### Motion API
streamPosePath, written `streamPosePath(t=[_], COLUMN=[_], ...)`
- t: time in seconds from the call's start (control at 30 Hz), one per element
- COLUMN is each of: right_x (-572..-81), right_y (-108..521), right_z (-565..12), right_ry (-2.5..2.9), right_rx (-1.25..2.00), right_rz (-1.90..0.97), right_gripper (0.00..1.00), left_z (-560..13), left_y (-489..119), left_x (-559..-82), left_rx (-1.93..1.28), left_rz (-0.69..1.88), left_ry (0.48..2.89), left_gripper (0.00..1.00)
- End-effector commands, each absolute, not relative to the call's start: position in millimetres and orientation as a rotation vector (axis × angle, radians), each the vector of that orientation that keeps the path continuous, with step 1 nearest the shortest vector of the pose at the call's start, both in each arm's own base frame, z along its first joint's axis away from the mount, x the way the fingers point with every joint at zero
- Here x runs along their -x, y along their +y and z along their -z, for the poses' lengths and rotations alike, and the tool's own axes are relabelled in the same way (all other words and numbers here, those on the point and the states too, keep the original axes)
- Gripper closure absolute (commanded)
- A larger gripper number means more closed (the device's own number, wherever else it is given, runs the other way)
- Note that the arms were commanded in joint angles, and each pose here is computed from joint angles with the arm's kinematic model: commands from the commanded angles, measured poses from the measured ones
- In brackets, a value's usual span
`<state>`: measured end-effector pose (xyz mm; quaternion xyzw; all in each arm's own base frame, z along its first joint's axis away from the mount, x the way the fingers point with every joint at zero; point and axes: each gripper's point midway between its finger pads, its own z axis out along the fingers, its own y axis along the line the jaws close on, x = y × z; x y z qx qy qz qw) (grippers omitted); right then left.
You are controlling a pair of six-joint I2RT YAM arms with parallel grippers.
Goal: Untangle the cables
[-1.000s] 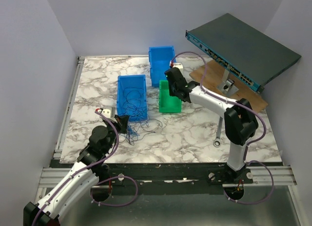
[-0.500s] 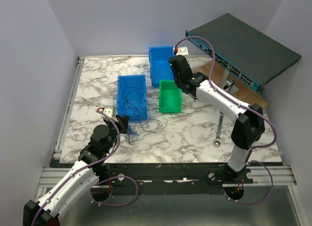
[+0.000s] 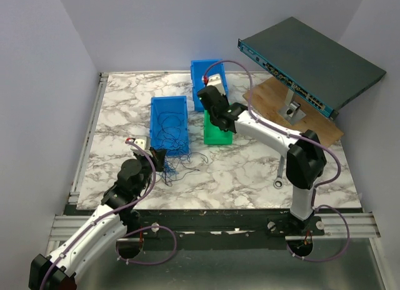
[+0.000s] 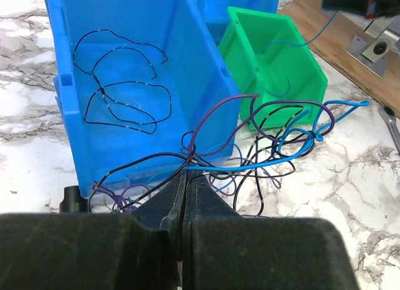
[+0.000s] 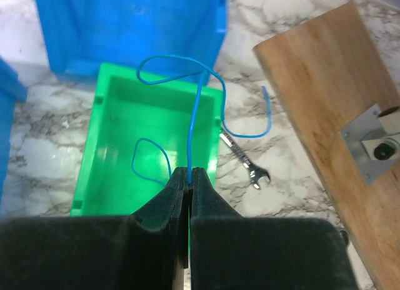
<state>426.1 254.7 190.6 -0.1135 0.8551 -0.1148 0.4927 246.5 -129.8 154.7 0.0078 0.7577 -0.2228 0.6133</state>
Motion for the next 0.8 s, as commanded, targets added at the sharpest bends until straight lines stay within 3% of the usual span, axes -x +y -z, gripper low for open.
streamPosePath(t=[0.0,0.33,0.77], right_x=[-413.6,-393.0,-393.6], right_y=[274.8,310.7,263.4], right_z=[-154.1,-104.3,-84.7], right_ry=[2.109,2.227,2.286], right_rx=[0.353,0.328,0.190], right_rz=[0.357,0.172,0.118], right_gripper=[0.99,0.99,0.99], left_z=[-167.1,-166.5,-167.3], left_y=[-129.9,-130.0,-130.3], left_x=[-250.0,-249.9,-249.8], left_rx=[-0.017,-0.019,-0.021], left_rz=[0.512,0.511,0.513], left_ry=[1.714,1.715,1.715], left_gripper=[1.00,1.00,1.00])
